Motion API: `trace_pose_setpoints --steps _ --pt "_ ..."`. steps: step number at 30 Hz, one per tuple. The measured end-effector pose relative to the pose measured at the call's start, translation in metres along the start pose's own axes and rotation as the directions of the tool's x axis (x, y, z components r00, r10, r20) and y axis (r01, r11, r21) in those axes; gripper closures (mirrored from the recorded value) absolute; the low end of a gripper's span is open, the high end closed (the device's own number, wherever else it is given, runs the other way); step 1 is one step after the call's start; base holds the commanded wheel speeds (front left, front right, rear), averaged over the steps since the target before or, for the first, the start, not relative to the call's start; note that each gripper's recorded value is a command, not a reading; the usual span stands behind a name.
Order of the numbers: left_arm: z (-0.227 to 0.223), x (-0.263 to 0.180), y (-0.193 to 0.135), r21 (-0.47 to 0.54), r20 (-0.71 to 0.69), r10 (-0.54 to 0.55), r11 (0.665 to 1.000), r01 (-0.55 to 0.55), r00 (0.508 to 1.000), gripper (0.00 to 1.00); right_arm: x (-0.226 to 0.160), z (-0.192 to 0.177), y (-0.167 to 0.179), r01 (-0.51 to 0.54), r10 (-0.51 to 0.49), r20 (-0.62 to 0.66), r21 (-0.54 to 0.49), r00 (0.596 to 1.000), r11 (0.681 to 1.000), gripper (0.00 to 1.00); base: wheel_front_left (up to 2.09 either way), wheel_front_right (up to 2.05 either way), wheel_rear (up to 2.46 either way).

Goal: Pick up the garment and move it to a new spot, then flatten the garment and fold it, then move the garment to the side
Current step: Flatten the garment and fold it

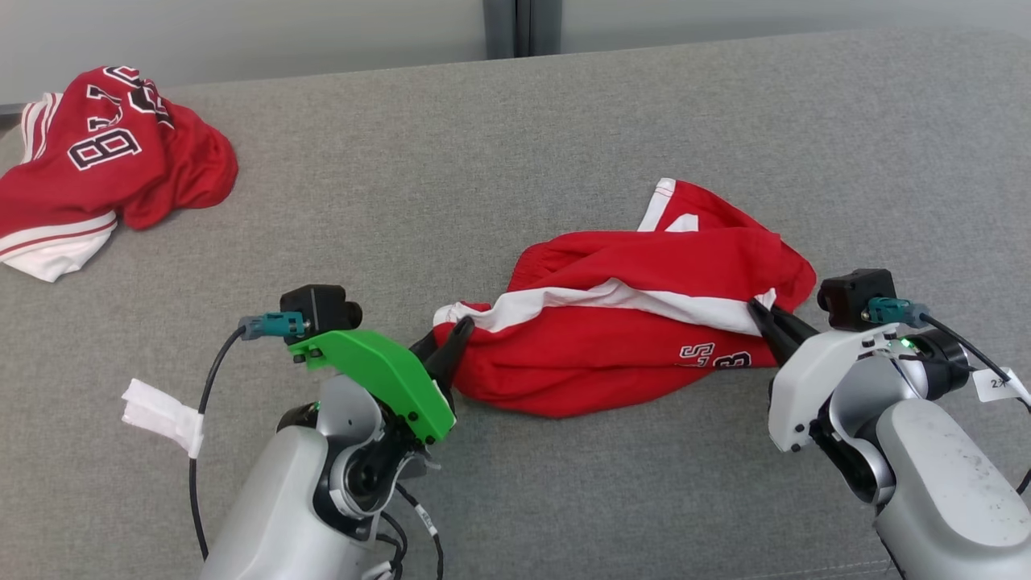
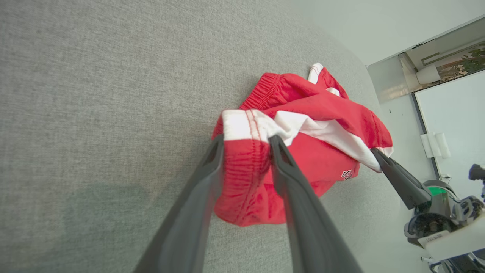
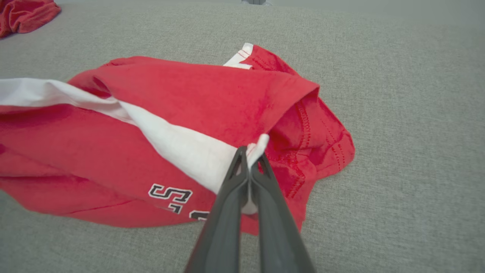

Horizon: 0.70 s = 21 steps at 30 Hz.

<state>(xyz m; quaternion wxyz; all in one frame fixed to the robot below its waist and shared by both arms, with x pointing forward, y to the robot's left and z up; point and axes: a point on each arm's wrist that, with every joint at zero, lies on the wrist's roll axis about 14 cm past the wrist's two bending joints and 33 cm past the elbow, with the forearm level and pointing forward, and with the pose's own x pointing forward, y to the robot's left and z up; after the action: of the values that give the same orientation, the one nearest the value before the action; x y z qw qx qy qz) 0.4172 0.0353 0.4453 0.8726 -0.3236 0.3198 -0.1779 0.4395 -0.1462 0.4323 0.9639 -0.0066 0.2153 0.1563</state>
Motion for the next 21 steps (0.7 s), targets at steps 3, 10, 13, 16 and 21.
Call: trace_pose_setpoints --steps 3,10,13,16,21 --pt "0.002 0.002 0.001 -0.039 0.016 0.001 0.999 0.000 1.000 0.51 -0.001 0.000 0.001 -0.001 0.001 0.001 0.000 1.000 1.000 1.00 0.00 0.00 0.00" --pt "0.008 0.007 0.003 -0.054 0.064 0.010 0.999 -0.007 0.998 1.00 -0.004 -0.002 0.000 0.002 -0.002 0.004 -0.001 1.000 1.000 1.00 0.00 0.00 0.00" --pt "0.013 0.006 0.002 -0.050 0.108 0.001 0.999 0.004 0.994 1.00 -0.007 -0.001 0.001 0.003 -0.003 0.017 0.001 1.000 1.000 1.00 0.00 0.00 0.00" --pt "0.022 0.003 -0.002 -0.041 0.170 -0.016 0.999 0.023 0.985 1.00 -0.010 0.011 -0.001 0.012 -0.012 0.079 -0.002 0.997 1.000 1.00 0.00 0.00 0.00" --pt "0.046 -0.008 -0.017 0.006 0.292 -0.066 0.998 0.067 0.954 1.00 -0.022 0.053 -0.008 0.043 -0.041 0.244 -0.002 0.969 0.999 1.00 0.00 0.00 0.00"
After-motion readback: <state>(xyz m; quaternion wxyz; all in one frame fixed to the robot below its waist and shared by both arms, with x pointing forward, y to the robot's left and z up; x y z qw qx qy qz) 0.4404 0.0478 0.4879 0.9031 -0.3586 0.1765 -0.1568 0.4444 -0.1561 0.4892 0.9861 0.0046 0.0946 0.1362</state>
